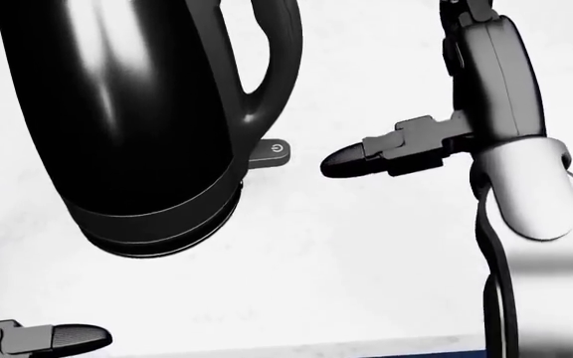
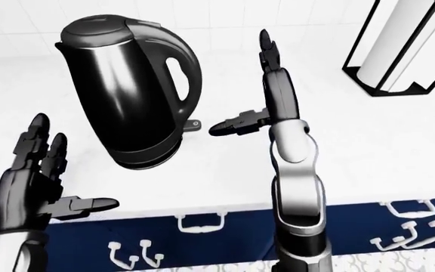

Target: Press down the lever to turn on the electric kettle.

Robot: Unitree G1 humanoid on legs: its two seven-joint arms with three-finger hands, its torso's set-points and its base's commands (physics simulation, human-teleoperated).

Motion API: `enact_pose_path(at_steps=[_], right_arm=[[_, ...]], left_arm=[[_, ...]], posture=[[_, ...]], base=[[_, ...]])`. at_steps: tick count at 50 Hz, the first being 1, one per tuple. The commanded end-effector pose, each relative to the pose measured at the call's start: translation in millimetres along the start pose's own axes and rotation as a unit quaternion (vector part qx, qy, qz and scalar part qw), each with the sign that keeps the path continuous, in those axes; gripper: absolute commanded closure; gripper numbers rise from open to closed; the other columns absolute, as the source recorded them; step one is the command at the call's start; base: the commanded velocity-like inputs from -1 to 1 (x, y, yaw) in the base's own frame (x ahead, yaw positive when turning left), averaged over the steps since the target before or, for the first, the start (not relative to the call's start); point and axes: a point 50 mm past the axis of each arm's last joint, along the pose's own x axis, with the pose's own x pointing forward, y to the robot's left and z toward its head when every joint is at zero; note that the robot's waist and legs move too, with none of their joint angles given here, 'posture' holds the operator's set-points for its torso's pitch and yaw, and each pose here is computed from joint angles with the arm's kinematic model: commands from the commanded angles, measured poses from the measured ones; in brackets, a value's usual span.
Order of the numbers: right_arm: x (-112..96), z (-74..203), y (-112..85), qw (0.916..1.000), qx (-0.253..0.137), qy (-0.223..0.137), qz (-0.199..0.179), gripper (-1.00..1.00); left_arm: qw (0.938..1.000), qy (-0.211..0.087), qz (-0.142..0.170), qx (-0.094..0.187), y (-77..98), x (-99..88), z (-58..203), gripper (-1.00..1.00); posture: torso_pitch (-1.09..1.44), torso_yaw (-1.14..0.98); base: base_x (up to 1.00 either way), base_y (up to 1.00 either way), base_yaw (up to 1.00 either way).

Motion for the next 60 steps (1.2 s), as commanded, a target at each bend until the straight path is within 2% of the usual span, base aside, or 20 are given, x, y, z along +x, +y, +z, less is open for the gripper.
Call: enact_pose_path(at_steps=[1,6,16,37,51,60], right_arm=[[3,16,-5.6,0.9992,-0.008,-0.037,-0.014,-1.0],[10,27,-4.7,0.9991,-0.02,-0.036,-0.006,-1.0],[26,25,5.4,0.9987,-0.041,-0.026,0.013,-1.0],[43,27,17.8,0.9985,-0.039,-0.027,0.029,-1.0],[52,18,34.7,0.9976,-0.037,-0.017,0.056,-1.0],[61,13,38.7,0.9971,-0.043,-0.01,0.061,-1.0]], left_arm=[[0.9992,-0.039,0.002,0.005,1.1,-0.7,13,-1.0],[0.9991,-0.042,0.007,0.002,5.8,-1.5,17,-1.0],[0.9991,-0.041,0.006,0.0,5.5,-0.3,16,-1.0],[0.9992,-0.04,0.007,0.001,5.4,-2.1,13,-1.0],[0.9992,-0.04,0.008,0.0,6.5,-3.1,12,-1.0],[0.9992,-0.04,0.007,0.0,5.8,-3.7,11,-1.0]], posture=[[0.0,0.0],[0.0,0.0],[0.0,0.0],[0.0,0.0],[0.0,0.0],[0.0,0.0]], base=[[0.0,0.0,0.0],[0.0,0.0,0.0],[0.0,0.0,0.0],[0.0,0.0,0.0],[0.0,0.0,0.0],[0.0,0.0,0.0]])
